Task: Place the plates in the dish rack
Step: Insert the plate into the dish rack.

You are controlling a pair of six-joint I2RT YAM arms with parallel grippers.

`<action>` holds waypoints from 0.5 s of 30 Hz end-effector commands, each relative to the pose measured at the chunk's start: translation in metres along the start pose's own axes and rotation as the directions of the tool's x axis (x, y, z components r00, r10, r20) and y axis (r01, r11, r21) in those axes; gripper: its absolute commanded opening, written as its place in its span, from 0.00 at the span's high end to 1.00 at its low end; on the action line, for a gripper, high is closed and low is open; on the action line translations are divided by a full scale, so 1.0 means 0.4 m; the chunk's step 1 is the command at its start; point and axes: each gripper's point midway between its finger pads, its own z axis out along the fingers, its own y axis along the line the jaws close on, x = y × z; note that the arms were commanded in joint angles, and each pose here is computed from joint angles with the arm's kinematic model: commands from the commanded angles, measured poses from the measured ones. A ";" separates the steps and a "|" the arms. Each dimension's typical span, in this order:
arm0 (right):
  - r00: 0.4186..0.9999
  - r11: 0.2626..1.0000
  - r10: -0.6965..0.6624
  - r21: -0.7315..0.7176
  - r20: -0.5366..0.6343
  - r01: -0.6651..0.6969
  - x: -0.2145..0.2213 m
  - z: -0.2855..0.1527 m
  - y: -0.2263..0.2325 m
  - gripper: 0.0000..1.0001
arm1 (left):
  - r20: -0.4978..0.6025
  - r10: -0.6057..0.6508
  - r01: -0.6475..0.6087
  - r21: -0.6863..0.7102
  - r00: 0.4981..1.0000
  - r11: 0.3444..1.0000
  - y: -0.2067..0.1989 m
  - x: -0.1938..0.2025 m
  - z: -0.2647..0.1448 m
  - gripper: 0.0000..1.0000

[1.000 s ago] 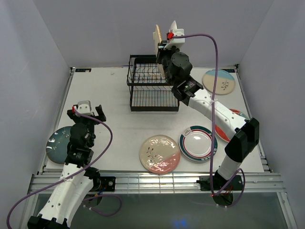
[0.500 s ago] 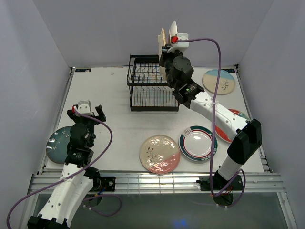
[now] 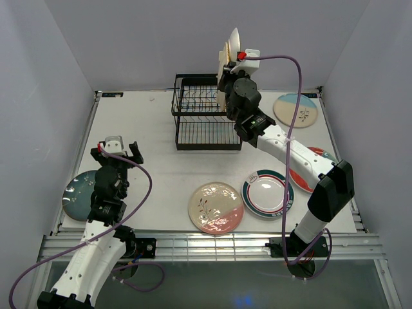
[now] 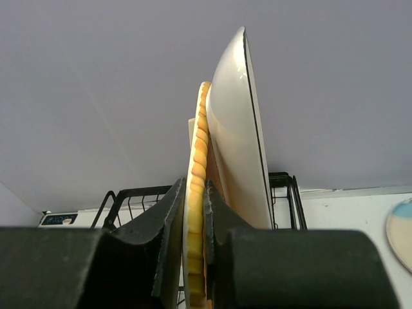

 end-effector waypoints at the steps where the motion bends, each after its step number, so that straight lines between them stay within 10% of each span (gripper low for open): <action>1: 0.989 0.994 0.091 0.049 0.120 -0.097 -0.130 0.001 -0.026 0.92 | -0.008 -0.003 0.003 0.011 1.000 1.000 -0.004 0.009 0.000 0.02; 15: 0.997 0.996 0.054 0.073 0.061 -0.058 -0.064 0.034 -0.022 0.92 | -0.005 -0.002 0.002 0.014 1.000 1.000 -0.005 0.006 0.000 0.02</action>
